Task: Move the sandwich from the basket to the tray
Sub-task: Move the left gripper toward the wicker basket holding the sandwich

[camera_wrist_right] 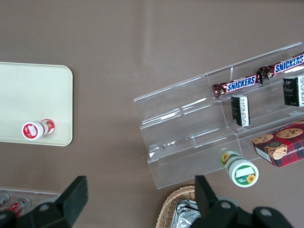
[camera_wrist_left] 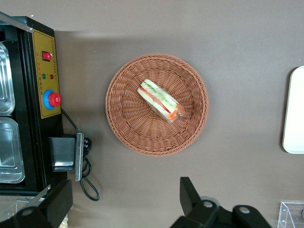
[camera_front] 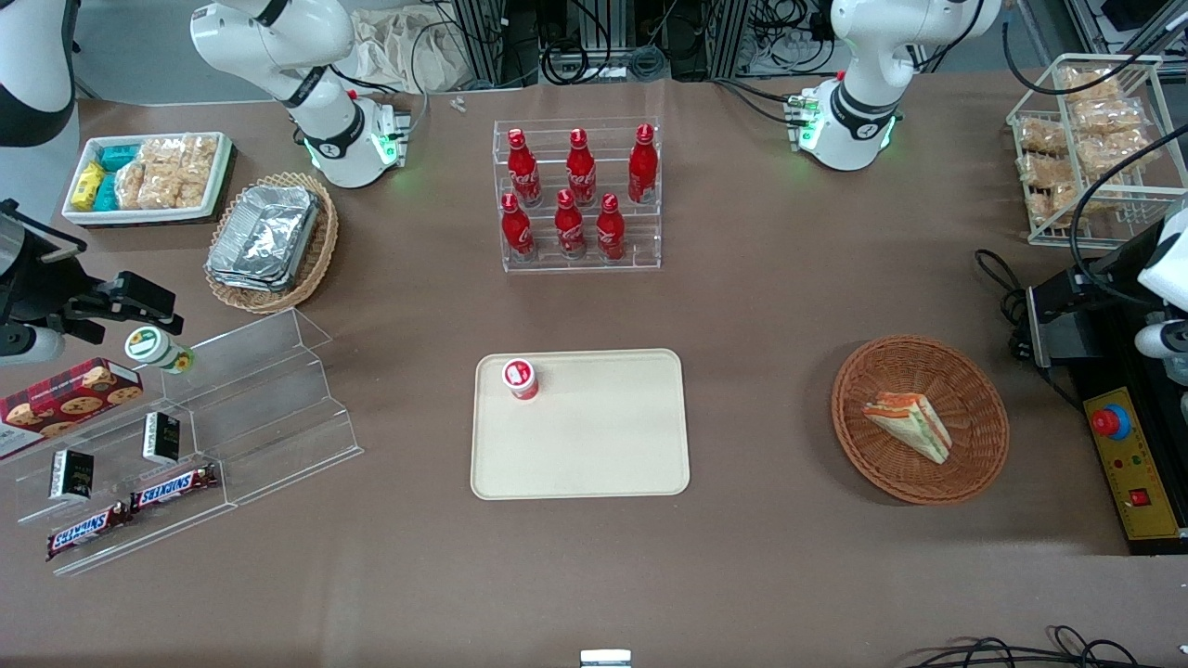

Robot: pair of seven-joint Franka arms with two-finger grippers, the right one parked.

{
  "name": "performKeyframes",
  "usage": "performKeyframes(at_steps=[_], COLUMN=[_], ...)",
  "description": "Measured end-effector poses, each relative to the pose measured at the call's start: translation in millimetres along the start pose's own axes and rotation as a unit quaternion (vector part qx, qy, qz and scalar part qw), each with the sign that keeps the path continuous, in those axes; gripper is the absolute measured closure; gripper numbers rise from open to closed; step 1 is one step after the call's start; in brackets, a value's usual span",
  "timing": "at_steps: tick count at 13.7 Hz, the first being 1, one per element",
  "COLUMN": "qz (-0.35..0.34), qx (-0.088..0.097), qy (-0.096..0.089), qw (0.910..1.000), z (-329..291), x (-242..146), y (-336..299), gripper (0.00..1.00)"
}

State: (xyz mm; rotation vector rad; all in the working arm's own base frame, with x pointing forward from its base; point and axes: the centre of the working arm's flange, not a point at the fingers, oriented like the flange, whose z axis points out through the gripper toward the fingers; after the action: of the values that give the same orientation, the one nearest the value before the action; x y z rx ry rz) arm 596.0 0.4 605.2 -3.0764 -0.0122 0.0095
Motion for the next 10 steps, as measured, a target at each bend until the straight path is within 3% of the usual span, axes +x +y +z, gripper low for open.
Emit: performKeyframes(at_steps=[5, 8, 10], qz=[0.002, 0.004, 0.003], qx=[-0.006, -0.008, -0.012], qy=[0.001, -0.016, -0.003], qw=[1.0000, 0.9998, 0.9999], z=[3.7, 27.1, 63.1], x=[3.1, 7.5, 16.6], y=[3.9, 6.6, 8.5], gripper=[0.00, 0.00, 0.00])
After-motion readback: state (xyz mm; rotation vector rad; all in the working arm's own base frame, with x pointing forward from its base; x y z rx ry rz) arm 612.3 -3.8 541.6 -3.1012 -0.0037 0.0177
